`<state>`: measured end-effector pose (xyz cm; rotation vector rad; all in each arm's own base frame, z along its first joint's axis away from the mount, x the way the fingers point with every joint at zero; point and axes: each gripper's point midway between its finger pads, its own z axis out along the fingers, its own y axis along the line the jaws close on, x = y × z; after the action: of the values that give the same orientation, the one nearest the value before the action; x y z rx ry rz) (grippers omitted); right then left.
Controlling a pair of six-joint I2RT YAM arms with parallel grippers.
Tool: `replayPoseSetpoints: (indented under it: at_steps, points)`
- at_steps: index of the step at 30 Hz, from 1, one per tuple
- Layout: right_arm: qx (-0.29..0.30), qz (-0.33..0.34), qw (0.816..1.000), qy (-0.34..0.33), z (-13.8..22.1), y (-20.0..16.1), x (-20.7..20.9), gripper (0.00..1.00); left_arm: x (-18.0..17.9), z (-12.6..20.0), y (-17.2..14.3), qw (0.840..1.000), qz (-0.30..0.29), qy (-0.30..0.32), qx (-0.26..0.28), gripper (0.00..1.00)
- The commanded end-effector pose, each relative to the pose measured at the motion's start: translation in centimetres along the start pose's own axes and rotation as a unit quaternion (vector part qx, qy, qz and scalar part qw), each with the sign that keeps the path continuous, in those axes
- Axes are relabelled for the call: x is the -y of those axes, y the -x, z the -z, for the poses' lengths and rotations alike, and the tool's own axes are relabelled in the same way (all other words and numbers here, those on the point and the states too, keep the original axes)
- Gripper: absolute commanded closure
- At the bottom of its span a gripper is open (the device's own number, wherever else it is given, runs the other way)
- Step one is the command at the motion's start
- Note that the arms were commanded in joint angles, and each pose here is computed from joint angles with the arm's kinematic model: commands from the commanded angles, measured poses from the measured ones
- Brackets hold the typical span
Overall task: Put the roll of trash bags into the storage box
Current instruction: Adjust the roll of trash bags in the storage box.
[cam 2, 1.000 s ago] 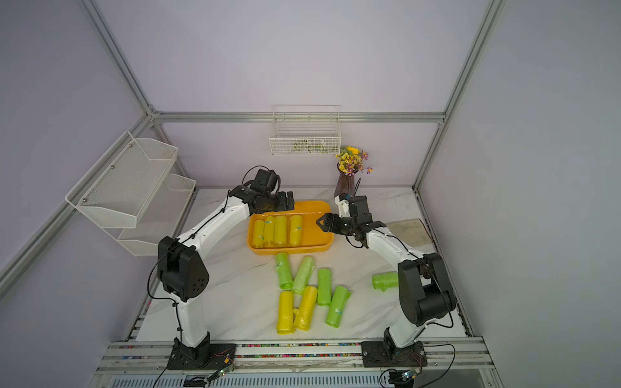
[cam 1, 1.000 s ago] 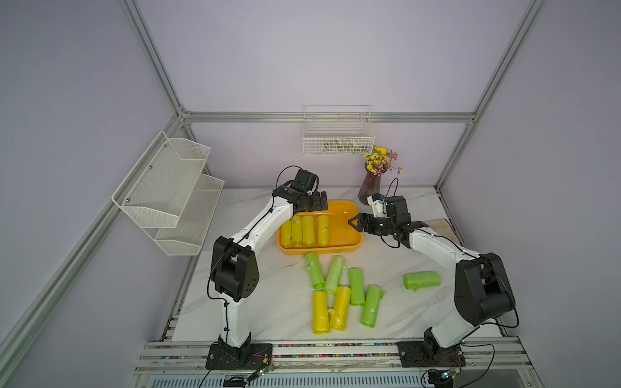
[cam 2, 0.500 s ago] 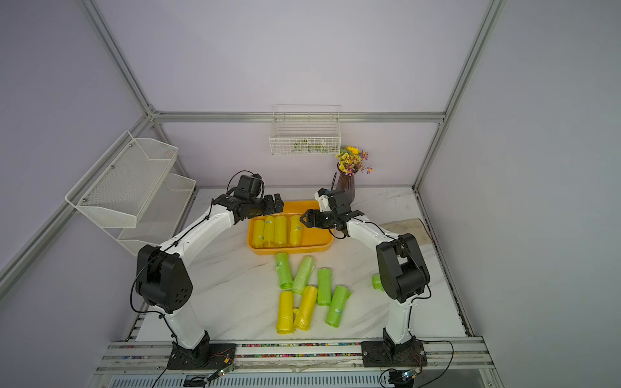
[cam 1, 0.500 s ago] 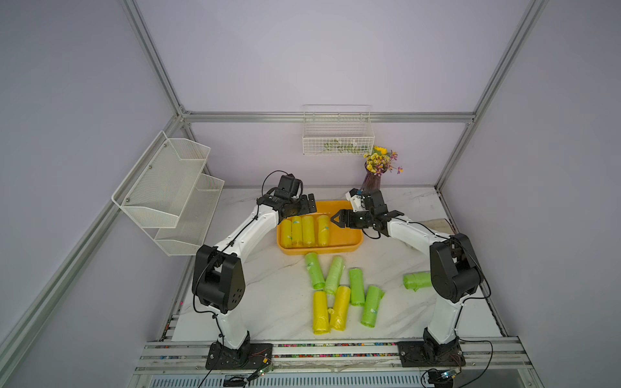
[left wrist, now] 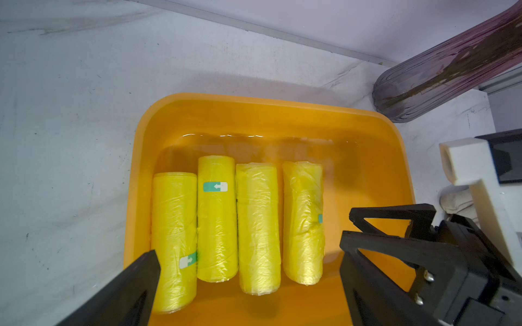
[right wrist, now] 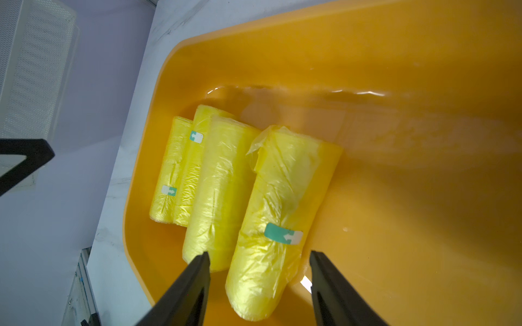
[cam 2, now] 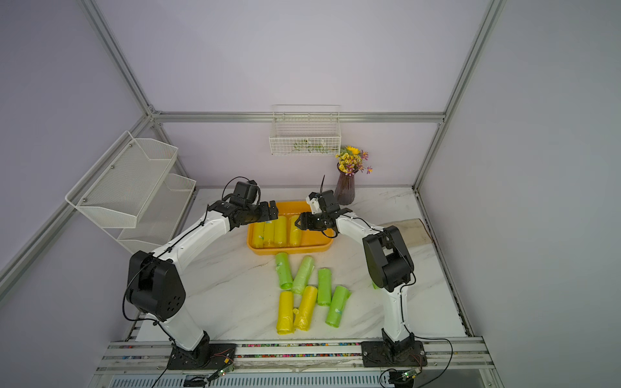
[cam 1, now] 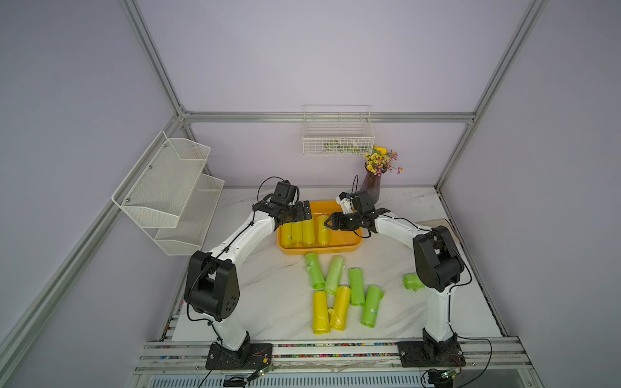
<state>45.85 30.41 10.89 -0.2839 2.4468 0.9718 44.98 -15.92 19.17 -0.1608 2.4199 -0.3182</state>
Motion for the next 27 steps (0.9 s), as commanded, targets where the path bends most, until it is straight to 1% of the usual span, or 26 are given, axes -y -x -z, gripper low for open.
replayPoseSetpoints:
  at_steps: [1,8,13,23,27]
  points:
    - [-0.018,0.003,1.0,0.003,-1.5,-0.6,-0.2,0.43,-0.6,1.2,1.3,1.0,0.01,0.002,0.023,0.0]
    - [-0.043,0.003,0.999,0.014,-3.9,-1.6,-0.2,0.51,-1.3,1.4,1.2,1.0,0.024,0.002,0.021,0.0]
    - [-0.052,0.015,0.998,0.032,-4.7,-2.0,-1.1,0.54,-1.5,1.4,1.0,0.999,0.026,0.0,0.019,0.0]
    - [-0.055,-0.003,0.997,0.046,-5.3,-2.7,-1.5,0.55,-1.4,1.2,0.5,1.0,0.027,-0.007,0.01,0.0]
    - [-0.051,0.001,0.998,0.045,-4.7,-2.4,-1.9,0.55,-1.5,1.4,0.5,1.0,0.027,-0.004,0.013,0.0]
